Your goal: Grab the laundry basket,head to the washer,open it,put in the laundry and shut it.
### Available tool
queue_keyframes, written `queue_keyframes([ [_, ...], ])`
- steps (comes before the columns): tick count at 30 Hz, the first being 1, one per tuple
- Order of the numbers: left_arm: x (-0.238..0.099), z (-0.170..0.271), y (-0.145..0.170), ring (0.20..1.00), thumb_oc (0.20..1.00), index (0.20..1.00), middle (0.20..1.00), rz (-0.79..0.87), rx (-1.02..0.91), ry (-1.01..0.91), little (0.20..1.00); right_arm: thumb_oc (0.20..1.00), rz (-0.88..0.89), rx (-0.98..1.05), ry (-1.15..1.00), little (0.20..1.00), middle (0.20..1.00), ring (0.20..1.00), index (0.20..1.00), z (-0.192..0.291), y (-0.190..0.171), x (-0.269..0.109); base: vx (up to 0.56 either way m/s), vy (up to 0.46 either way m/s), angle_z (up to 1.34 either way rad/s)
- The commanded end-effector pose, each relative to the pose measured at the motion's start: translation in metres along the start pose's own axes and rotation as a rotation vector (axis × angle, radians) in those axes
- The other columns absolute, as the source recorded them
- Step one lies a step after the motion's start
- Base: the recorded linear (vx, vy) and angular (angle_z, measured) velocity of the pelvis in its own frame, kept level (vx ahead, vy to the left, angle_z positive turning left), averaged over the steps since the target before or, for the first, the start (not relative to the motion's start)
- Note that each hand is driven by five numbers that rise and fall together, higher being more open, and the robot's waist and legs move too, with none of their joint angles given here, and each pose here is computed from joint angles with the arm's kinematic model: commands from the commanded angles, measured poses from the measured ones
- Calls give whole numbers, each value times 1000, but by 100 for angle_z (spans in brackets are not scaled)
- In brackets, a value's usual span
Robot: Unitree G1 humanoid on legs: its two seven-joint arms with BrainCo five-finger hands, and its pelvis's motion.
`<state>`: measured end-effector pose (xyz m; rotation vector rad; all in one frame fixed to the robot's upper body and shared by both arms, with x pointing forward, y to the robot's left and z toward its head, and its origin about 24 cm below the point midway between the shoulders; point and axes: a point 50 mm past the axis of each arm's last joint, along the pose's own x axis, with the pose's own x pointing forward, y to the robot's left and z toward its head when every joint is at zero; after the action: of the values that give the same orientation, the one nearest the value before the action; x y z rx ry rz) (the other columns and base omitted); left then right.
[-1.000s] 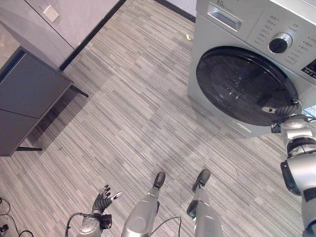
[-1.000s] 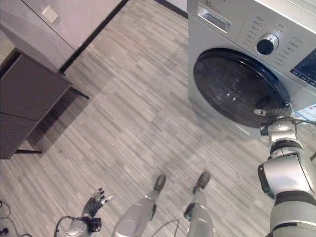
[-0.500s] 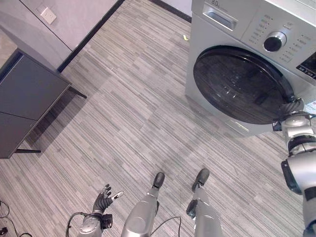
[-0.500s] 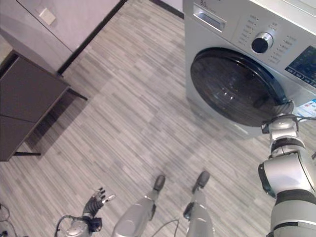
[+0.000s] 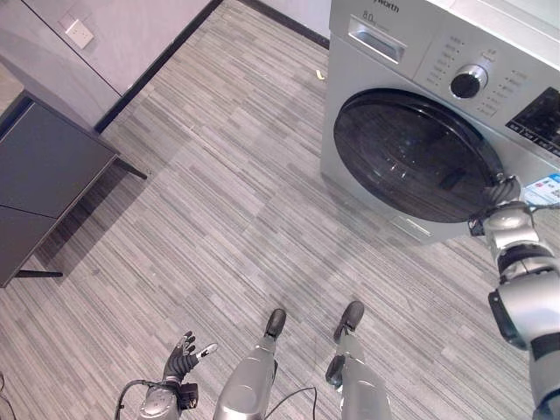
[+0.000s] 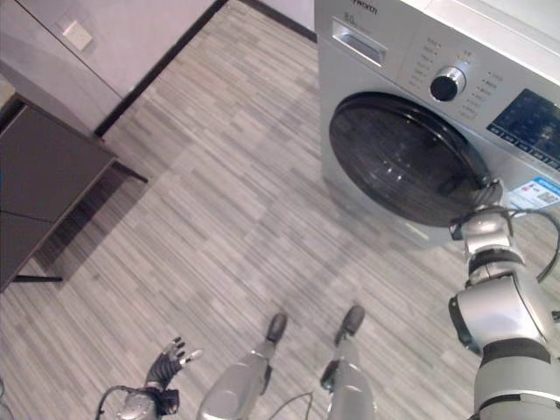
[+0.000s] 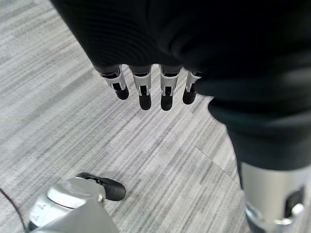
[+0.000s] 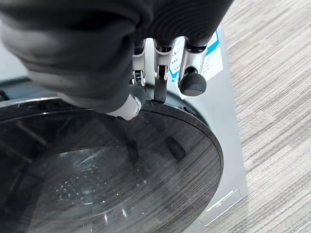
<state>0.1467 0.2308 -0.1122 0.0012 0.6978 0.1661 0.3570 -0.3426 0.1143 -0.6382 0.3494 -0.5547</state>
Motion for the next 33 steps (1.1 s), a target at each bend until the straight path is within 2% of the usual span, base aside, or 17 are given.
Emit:
queue_keyframes([
  [1, 0, 8, -2, 1000, 1000, 1000, 1000, -40, 72, -38, 1000, 200, 410, 16, -2, 200, 200, 200, 200, -4, 120, -41, -3, 14, -6],
  [4, 1, 7, -5, 1000, 1000, 1000, 1000, -45, 80, -31, 1000, 200, 511, 72, 59, 200, 200, 200, 200, -23, 153, -63, 2, 13, -3],
  [6, 1, 7, -6, 1000, 1000, 1000, 1000, -46, 84, -30, 1000, 514, 555, 86, 85, 514, 514, 514, 514, -30, 167, -74, 0, 4, 2],
  [7, 1, 7, -6, 1000, 1000, 1000, 1000, -47, 87, -31, 1000, 1000, 566, 87, 94, 1000, 1000, 1000, 1000, -33, 170, -77, -3, 7, 7],
  [21, 4, 19, -11, 1000, 1000, 1000, 1000, -82, 184, -79, 1000, 1000, 576, 55, 143, 1000, 1000, 1000, 1000, -58, 170, -82, 3, -9, 8],
  [22, -2, 83, -33, 1000, 1000, 1000, 1000, -272, 476, -358, 1000, 1000, 603, 15, 199, 1000, 1000, 1000, 1000, -87, 170, -91, 101, -144, -2],
  [24, -30, 171, -44, 1000, 1000, 1000, 1000, -349, 727, -711, 1000, 1000, 660, 6, 282, 1000, 1000, 1000, 1000, -121, 182, -115, 144, -203, 24],
  [26, -39, 188, -52, 1000, 1000, 1000, 1000, -387, 729, -779, 1000, 1000, 680, 8, 307, 1000, 1000, 1000, 1000, -131, 186, -125, 95, -126, 23],
  [29, -44, 217, -87, 1000, 1000, 1000, 1000, -597, 680, -838, 1000, 1000, 762, 28, 346, 1000, 1000, 1000, 1000, -147, 198, -146, 108, -105, -9],
  [31, -34, 221, -120, 1000, 1000, 1000, 1000, -788, 763, -752, 1000, 1000, 802, 18, 332, 1000, 1000, 1000, 1000, -146, 202, -151, 87, -26, -27],
  [33, -18, 208, -137, 1000, 1000, 1000, 1000, -907, 880, -572, 1000, 1000, 830, -5, 364, 1000, 1000, 1000, 1000, -158, 199, -156, 205, 49, -66],
])
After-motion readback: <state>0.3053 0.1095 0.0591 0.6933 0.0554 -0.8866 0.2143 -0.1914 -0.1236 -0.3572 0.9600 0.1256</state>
